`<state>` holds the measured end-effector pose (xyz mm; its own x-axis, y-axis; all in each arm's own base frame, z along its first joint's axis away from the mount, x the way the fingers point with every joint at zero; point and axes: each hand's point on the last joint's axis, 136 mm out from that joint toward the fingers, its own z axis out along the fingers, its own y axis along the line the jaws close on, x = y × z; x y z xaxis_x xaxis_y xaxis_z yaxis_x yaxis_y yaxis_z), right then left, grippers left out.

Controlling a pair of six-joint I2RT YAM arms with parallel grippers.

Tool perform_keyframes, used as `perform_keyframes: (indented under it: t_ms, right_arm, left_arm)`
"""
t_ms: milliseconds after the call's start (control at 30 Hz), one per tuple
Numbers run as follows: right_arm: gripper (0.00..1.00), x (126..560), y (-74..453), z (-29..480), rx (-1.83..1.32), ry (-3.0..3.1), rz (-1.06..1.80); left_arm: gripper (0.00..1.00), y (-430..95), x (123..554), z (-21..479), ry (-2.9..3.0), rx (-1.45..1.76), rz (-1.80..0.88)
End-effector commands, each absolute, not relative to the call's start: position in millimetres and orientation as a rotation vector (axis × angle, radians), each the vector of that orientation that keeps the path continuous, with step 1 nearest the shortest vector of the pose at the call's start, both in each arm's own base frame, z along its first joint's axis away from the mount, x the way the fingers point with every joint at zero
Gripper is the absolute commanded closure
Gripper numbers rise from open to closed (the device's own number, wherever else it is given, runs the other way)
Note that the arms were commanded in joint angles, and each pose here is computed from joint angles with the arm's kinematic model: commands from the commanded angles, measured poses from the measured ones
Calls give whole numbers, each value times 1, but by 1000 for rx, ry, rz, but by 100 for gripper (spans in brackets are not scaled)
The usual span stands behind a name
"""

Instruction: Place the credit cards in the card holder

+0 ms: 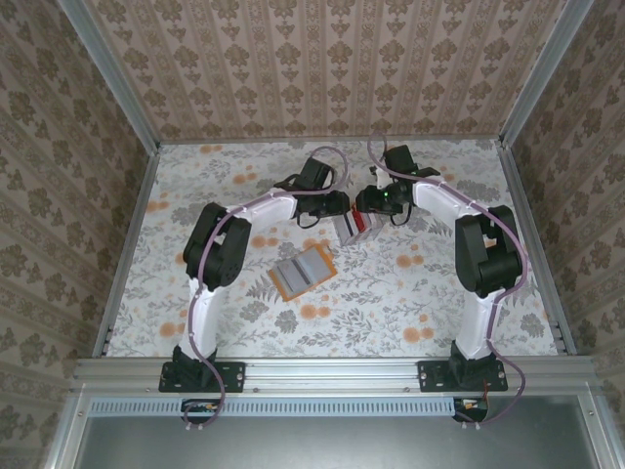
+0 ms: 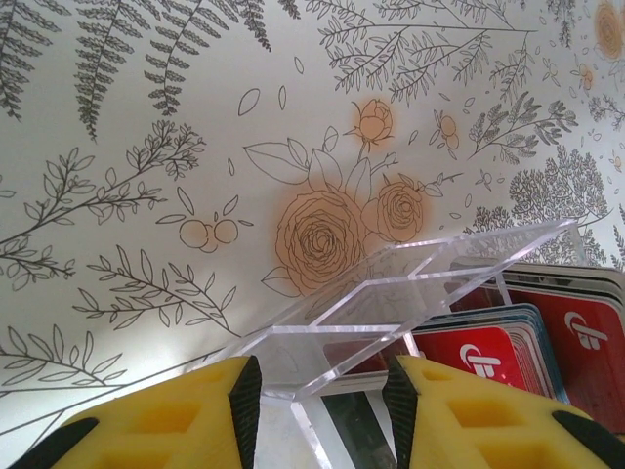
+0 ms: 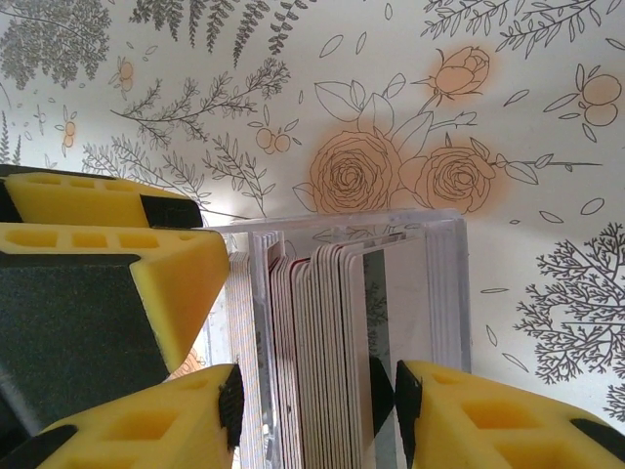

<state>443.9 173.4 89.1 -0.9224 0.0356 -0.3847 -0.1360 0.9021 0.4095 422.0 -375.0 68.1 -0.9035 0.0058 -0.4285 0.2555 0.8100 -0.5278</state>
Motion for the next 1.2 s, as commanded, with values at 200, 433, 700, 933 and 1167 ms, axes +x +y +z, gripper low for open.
perform_keyframes:
  t_ms: [200, 433, 700, 933, 1167]
  right_arm:
    - [53, 435, 186, 114, -110, 2648, 665]
    - [53, 435, 184, 125, -117, 2629, 651]
    - [55, 435, 181, 118, -114, 2647, 625]
    - [70, 439, 174, 128, -110, 2618, 594]
    - [85, 435, 167, 131, -99, 2630, 576]
  left_arm:
    - [59, -367, 395, 43, 2707, 180, -791]
    - [59, -367, 396, 44, 2704, 179, -790]
    - [59, -366, 395, 45, 2705, 180, -787]
    - [59, -366, 396, 45, 2706, 178, -786]
    - [59, -365, 396, 46, 2704, 177, -784]
